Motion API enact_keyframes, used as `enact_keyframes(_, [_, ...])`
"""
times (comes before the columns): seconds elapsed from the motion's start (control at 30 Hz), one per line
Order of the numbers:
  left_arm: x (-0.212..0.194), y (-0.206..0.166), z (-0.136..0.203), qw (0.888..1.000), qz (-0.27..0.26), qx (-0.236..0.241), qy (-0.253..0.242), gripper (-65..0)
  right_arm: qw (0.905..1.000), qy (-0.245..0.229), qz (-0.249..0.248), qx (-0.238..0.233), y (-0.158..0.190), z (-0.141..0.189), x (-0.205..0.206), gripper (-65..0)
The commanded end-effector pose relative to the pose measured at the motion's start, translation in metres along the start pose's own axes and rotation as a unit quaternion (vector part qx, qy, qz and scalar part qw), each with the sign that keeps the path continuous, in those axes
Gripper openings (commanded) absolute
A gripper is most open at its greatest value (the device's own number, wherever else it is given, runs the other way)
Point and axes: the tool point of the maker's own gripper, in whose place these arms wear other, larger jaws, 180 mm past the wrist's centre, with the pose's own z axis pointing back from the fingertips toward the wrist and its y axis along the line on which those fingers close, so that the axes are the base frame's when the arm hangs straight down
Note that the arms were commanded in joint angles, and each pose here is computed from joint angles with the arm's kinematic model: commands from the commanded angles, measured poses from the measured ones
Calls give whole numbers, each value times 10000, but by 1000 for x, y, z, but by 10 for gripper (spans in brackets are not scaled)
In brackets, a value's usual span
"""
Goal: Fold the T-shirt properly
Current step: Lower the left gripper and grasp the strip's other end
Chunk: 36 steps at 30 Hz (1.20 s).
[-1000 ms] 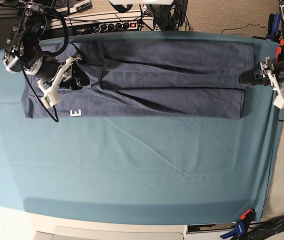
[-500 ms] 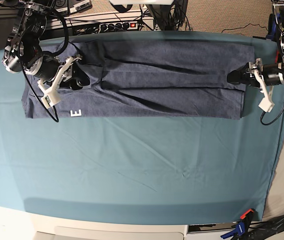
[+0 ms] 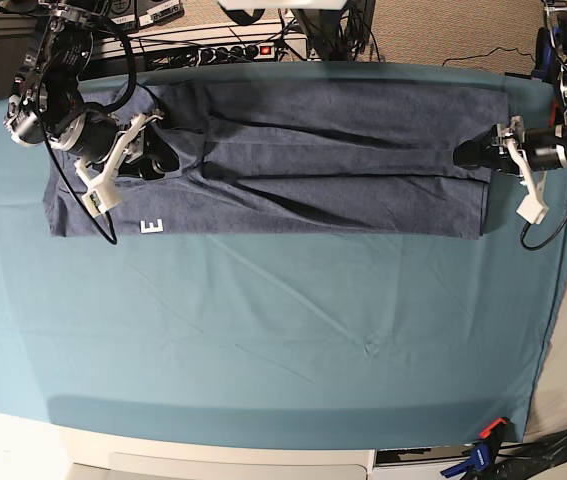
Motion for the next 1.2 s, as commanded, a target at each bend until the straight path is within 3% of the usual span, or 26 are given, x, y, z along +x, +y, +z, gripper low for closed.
enact_keyframes(0.0, [-9, 6, 0, 9995, 0, 192, 257, -379, 9997, -211, 78, 29, 1, 4, 12, -463])
enact_keyframes(0.37, [-10, -8, -21, 9999, 97, -82, 99, -379, 9997, -211, 78, 29, 1, 4, 12, -463])
enact_keyframes(1.0, [16, -8, -21, 9998, -168, 51, -48, -380, 9998, -208, 78, 27, 0, 4, 11, -463])
enact_keyframes(1.07, [16, -7, -21, 9998, -177, 64, -44, -419, 9997, -209, 78, 29, 1, 4, 11, -463])
enact_keyframes(1.17, [16, -7, -21, 9995, -313, 62, -35, -537, 9997, -209, 78, 29, 1, 4, 11, -463])
